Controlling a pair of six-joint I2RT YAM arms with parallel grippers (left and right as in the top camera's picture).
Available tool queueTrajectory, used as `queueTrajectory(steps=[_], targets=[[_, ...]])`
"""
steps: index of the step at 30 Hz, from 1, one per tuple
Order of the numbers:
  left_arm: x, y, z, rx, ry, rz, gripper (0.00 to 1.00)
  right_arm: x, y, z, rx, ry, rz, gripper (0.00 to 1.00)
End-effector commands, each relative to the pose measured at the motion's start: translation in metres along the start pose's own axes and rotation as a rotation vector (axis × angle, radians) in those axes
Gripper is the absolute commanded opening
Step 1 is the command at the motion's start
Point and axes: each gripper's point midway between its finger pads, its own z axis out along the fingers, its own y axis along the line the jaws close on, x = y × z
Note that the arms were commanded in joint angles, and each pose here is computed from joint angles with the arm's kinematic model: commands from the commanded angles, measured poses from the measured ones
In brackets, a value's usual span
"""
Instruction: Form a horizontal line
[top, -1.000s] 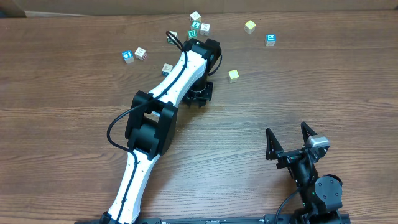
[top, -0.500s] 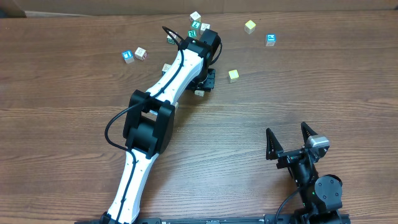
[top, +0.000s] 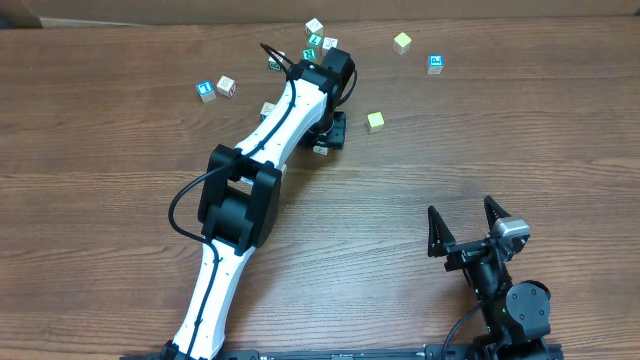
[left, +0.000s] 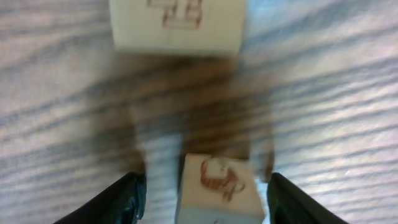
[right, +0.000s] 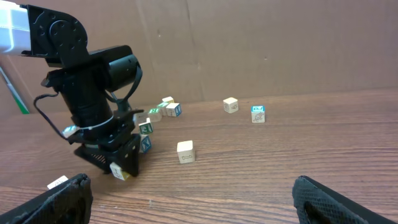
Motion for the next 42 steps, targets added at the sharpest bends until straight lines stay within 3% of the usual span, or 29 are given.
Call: queueTrajectory(steps=[1, 7, 16, 22, 30, 36, 42], targets=[[0.008, 0.012, 0.001, -0.021, 0.05, -0.002, 0.69, 0.001, 0.001, 0.0, -0.004, -0.007, -0.005, 1.0], [0.038, 0.025, -0.004, -0.057, 0.179, 0.136, 0.76, 0.001, 0.001, 0.0, -0.004, -0.007, -0.005, 1.0], [0.041, 0.022, -0.004, -0.028, 0.193, 0.21, 0.8, 0.001, 0.001, 0.0, -0.004, -0.007, -0.005, 1.0], [0.023, 0.05, -0.004, -0.16, 0.13, 0.189, 0.81, 0.001, 0.001, 0.0, -0.004, -0.007, -0.005, 1.0], [0.031, 0.074, -0.006, -0.168, 0.19, 0.144, 0.82, 0.001, 0.001, 0.0, -0.004, -0.007, -0.005, 1.0], [0.057, 0.07, -0.011, -0.103, 0.307, 0.105, 0.76, 0.001, 0.001, 0.0, -0.004, -0.007, -0.005, 1.0], [0.061, 0.07, -0.012, -0.104, 0.323, 0.104, 0.6, 0.001, 0.001, 0.0, -0.004, -0.007, -0.005, 1.0]])
